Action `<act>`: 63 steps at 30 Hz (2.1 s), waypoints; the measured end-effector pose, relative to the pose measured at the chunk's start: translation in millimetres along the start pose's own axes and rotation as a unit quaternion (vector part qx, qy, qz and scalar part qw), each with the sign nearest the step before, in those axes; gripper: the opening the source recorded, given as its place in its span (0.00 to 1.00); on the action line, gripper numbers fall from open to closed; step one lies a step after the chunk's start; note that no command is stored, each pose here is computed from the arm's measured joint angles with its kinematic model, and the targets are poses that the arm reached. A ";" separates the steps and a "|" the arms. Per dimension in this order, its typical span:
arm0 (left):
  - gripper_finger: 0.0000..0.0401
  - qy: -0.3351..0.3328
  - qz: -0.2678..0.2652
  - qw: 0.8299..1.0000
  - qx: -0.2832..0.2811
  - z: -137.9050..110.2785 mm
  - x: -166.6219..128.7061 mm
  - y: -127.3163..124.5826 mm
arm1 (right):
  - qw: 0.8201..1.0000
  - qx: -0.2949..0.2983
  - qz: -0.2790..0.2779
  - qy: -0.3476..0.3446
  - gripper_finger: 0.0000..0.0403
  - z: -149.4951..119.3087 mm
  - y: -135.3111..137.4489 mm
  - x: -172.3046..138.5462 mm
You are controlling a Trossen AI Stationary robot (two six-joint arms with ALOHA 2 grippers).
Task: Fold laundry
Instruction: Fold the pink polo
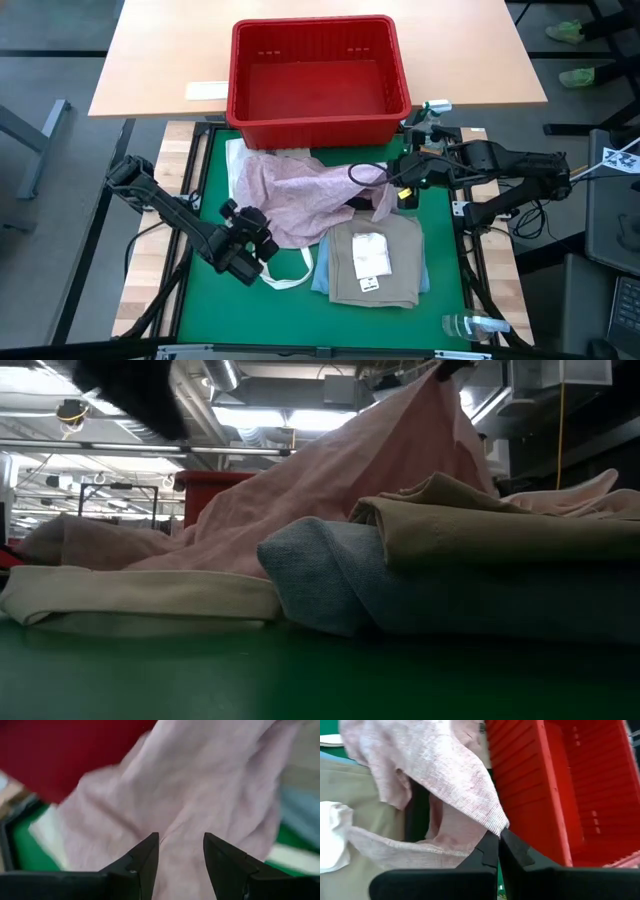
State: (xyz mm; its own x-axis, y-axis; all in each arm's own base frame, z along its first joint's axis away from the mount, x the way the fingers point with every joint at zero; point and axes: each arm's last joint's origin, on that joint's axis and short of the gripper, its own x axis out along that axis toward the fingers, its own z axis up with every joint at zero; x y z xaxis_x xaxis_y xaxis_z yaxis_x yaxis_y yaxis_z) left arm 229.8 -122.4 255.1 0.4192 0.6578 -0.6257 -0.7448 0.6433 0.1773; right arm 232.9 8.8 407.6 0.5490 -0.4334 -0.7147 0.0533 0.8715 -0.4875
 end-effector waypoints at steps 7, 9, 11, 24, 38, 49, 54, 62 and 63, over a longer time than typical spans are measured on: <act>0.37 -0.063 -0.114 0.991 0.000 15.2 -5.6 -32.7 | 1.000 -0.001 -0.008 0.003 0.01 0.1 -0.2 0.6; 0.37 -0.063 -0.150 0.987 0.016 14.7 -4.9 -40.3 | 1.000 -0.001 -0.007 0.003 0.01 0.1 -0.1 0.7; 0.37 -0.067 -0.175 0.982 0.026 13.5 -4.0 -45.4 | 1.000 -0.001 -0.007 0.003 0.00 0.1 -0.1 0.7; 0.37 -0.015 -0.185 0.982 0.048 -8.1 46.7 -73.1 | 1.000 -0.002 0.013 0.001 0.01 0.0 1.1 0.7; 0.37 0.021 -0.154 0.977 0.147 -35.5 117.0 -102.4 | 1.000 -0.002 0.014 0.001 0.01 0.0 1.2 0.7; 0.28 0.053 -0.135 0.981 0.131 -43.2 147.0 -104.6 | 1.000 -0.004 0.015 0.004 0.01 -0.5 1.4 0.8; 0.05 0.045 -0.133 0.982 0.128 -37.1 141.5 -102.7 | 1.000 -0.008 0.017 0.018 0.01 -3.7 1.8 0.6; 0.01 0.028 -0.184 0.982 0.035 0.7 101.4 -84.8 | 0.998 0.005 0.060 0.022 0.01 -11.2 1.4 -7.0; 0.01 0.020 -0.194 0.980 0.025 8.4 93.2 -80.0 | 0.998 0.008 0.061 0.018 0.01 -12.1 0.3 -9.3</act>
State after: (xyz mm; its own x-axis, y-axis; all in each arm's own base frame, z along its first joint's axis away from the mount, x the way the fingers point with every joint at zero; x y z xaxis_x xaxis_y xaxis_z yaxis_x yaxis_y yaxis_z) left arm 332.8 -109.3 188.9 0.6444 0.3445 -0.6826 -0.5065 0.8612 -0.0435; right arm 217.7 10.3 408.0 0.5216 -0.3315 -0.7861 0.0017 0.9218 -0.3876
